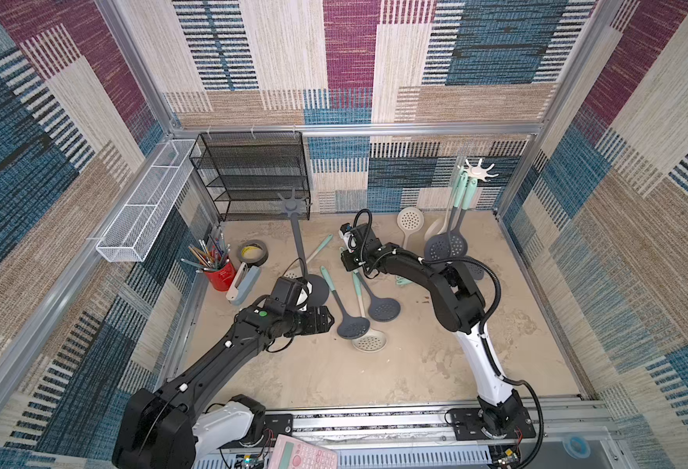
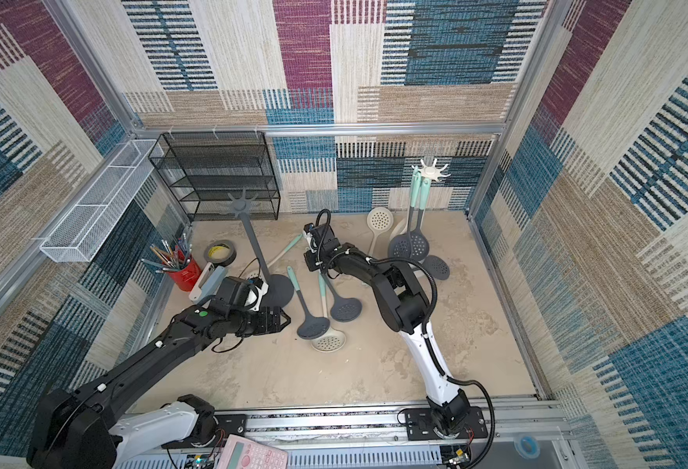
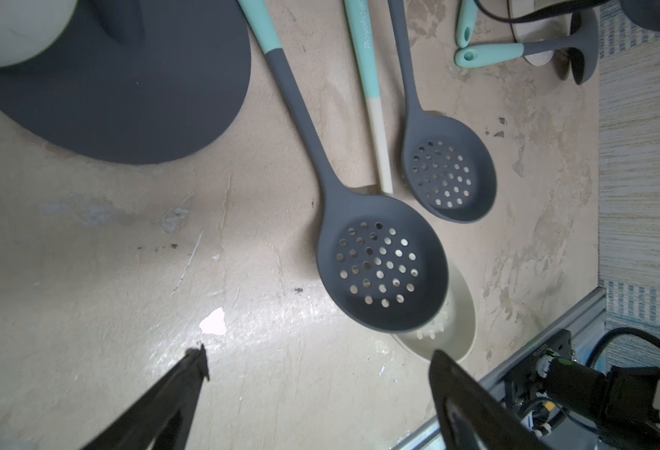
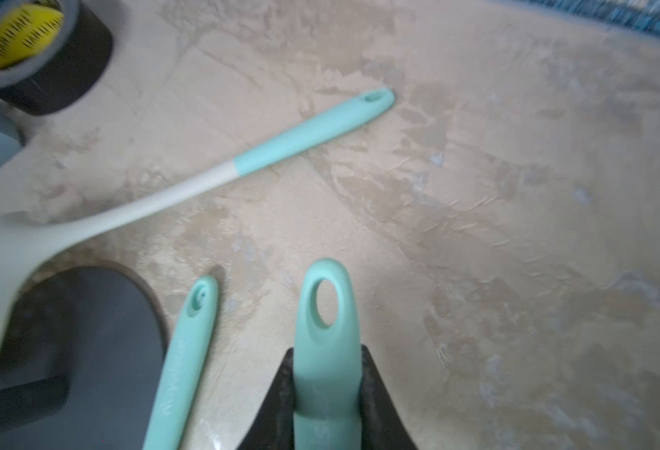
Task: Hang the skimmer on the kitchen utensil rack
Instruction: Pick up the skimmer from the center of the board.
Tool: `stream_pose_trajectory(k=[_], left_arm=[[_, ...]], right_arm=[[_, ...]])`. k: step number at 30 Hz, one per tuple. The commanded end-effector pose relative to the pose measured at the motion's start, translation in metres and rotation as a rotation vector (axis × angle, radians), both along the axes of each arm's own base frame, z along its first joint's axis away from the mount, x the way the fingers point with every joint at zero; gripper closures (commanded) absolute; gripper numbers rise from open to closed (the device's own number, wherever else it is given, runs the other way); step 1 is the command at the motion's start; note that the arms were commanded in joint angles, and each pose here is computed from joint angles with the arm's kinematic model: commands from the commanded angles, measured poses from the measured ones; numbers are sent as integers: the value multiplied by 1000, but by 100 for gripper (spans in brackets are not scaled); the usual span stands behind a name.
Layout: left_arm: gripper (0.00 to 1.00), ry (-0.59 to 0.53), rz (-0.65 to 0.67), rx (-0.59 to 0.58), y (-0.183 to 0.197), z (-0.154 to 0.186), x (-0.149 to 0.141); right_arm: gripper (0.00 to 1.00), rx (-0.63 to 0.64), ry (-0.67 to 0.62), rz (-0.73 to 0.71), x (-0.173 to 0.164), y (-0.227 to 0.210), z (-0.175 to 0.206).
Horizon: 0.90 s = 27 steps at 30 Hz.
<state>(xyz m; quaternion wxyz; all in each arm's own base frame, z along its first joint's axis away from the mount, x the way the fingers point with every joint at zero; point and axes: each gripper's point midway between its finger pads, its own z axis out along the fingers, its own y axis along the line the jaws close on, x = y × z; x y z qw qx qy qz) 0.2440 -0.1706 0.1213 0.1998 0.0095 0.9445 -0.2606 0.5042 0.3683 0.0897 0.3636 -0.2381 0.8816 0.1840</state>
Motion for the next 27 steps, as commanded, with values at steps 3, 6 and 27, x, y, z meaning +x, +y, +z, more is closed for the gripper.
stream_pose_trajectory(k=[3,6,27], left_arm=[[9,-76,-49,-88,-14,23,5],[9,-110,-75,-142,-22,33,5],[18,-570,-246,-370,-98,126,26]], right_arm=[[84,79,-89,37,-10,2,55],[85,120,-127,51,-25,-5,80],[85,355,-286,85,-146,-72,198]])
